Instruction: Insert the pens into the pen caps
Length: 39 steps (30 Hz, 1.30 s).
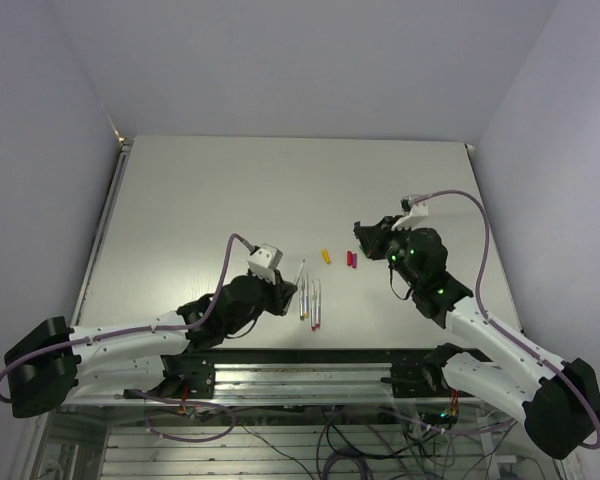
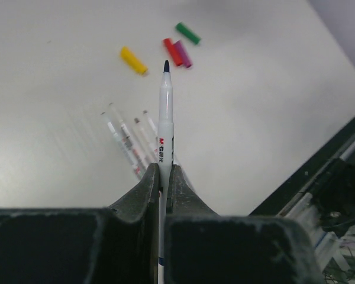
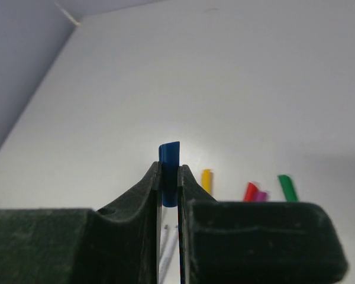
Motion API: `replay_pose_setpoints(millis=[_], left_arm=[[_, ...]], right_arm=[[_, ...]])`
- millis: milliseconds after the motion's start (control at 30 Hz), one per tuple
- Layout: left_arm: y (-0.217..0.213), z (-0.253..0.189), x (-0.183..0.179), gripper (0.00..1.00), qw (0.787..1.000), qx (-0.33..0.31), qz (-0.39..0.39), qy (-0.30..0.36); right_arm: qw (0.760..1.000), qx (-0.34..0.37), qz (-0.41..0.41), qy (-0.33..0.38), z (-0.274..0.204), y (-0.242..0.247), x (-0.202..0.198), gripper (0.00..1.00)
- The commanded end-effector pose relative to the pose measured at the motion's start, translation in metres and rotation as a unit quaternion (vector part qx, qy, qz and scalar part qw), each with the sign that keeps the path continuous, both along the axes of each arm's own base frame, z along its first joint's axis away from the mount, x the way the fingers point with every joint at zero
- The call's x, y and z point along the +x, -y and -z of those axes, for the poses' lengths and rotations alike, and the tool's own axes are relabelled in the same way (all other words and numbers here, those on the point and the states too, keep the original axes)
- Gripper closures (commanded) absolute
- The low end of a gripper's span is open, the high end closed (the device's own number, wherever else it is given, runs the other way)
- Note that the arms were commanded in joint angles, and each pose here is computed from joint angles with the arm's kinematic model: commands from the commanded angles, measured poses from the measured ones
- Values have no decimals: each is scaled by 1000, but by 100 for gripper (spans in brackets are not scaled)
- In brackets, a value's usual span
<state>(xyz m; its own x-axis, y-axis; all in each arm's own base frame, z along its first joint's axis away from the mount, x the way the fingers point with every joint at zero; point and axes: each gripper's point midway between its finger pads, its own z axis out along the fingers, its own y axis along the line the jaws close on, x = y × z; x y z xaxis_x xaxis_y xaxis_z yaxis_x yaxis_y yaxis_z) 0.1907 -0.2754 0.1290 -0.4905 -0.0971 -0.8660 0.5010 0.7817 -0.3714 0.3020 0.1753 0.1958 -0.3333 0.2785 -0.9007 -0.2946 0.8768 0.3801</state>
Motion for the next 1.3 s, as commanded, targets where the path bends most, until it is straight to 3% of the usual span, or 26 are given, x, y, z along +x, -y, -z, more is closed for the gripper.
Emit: replay_pose_setpoints(millis=[0, 233, 500, 1267], left_arm=[[32, -42, -10, 93, 992, -82, 65, 69], [50, -55, -10, 93, 987, -100, 89, 87], [54, -95, -12, 93, 970, -202, 82, 103], [62, -142, -26, 93, 938, -307, 116, 109]], right_arm=[[991, 79, -81, 72, -45, -31, -15, 100], [972, 109, -168, 125, -75, -57, -32, 100], [938, 170, -227, 201, -103, -66, -57, 100], [880, 259, -313, 244, -120, -82, -88, 100]])
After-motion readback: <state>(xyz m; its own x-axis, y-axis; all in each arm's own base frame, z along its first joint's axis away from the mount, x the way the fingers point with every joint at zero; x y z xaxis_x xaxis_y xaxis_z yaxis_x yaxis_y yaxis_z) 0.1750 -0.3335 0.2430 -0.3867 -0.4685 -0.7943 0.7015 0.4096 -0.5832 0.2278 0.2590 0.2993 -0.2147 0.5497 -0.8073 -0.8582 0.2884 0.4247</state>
